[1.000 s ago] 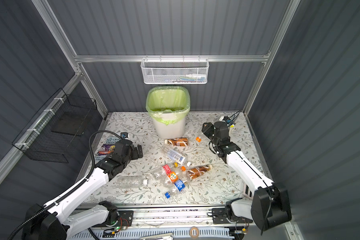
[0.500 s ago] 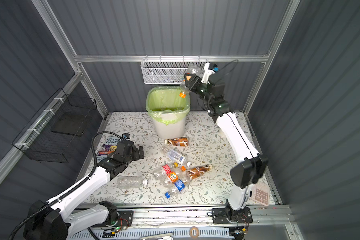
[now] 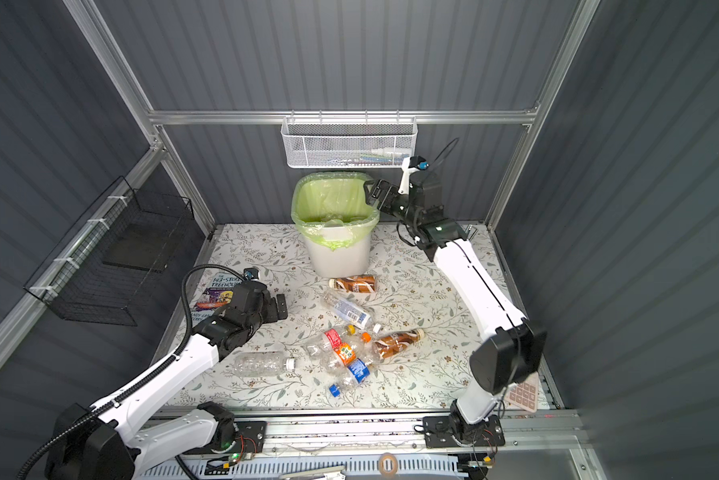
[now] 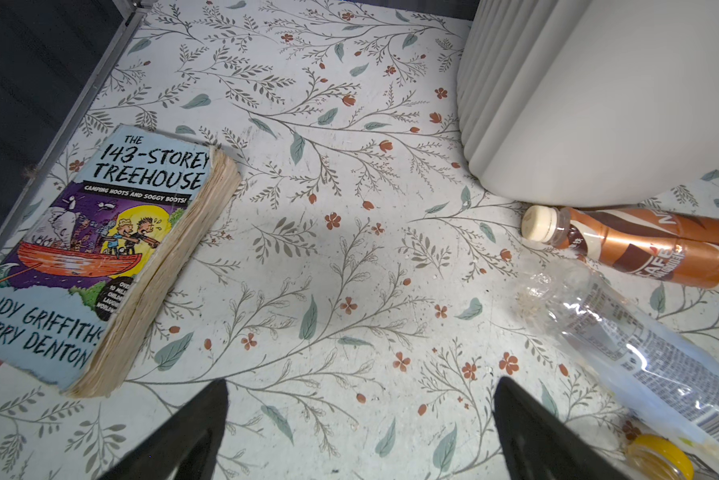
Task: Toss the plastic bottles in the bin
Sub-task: 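Lift the orange-label bottle with the right gripper and drop it into the bin, then lower the right arm back while the left gripper reaches to a clear bottle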
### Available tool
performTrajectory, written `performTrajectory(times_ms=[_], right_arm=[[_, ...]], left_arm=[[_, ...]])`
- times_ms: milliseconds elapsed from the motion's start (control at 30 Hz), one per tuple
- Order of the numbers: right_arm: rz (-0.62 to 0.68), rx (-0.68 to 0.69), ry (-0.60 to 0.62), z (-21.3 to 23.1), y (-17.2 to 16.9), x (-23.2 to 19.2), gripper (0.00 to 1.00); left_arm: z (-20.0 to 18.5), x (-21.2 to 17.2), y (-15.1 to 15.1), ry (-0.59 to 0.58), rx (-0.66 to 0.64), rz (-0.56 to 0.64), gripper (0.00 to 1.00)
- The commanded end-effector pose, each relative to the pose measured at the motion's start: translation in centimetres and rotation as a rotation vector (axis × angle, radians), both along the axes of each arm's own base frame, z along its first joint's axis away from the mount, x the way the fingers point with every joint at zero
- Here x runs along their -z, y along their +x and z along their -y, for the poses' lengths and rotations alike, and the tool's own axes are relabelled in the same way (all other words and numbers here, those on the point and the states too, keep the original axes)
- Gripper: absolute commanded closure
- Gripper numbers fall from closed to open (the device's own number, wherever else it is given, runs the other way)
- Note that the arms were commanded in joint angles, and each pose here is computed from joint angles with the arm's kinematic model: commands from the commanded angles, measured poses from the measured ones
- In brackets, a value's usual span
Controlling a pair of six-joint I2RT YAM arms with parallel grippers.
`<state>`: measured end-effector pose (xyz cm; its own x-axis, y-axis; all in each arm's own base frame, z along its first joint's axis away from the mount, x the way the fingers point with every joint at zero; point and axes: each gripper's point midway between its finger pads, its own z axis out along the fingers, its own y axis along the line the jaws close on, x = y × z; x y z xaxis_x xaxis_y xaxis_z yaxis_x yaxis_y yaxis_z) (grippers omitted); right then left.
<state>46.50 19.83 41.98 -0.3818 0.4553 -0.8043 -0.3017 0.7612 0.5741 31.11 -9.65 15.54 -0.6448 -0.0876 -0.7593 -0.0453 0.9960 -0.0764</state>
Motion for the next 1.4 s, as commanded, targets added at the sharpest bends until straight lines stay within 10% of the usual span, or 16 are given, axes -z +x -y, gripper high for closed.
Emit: performTrajectory(times_ms=[0, 667, 1367], right_arm=[[0.067, 0.100, -0.013, 2.9, -0.8, 0.1, 0.01], [-0.278, 0.344, -0.018, 14.0, -9.2, 22.1, 0.01], [-0.333, 0.404, -0.090, 17.1, -10.7, 26.5, 0.01]], left_arm=[[-0.6, -0.8, 0.0, -0.024, -0.050, 0.013, 0.00], [-7.0, -2.0, -7.0, -0.194, -0.553, -0.097, 0.00], [-5.6, 5.4, -14.3, -0.532, -0.876, -0.405, 0.03]])
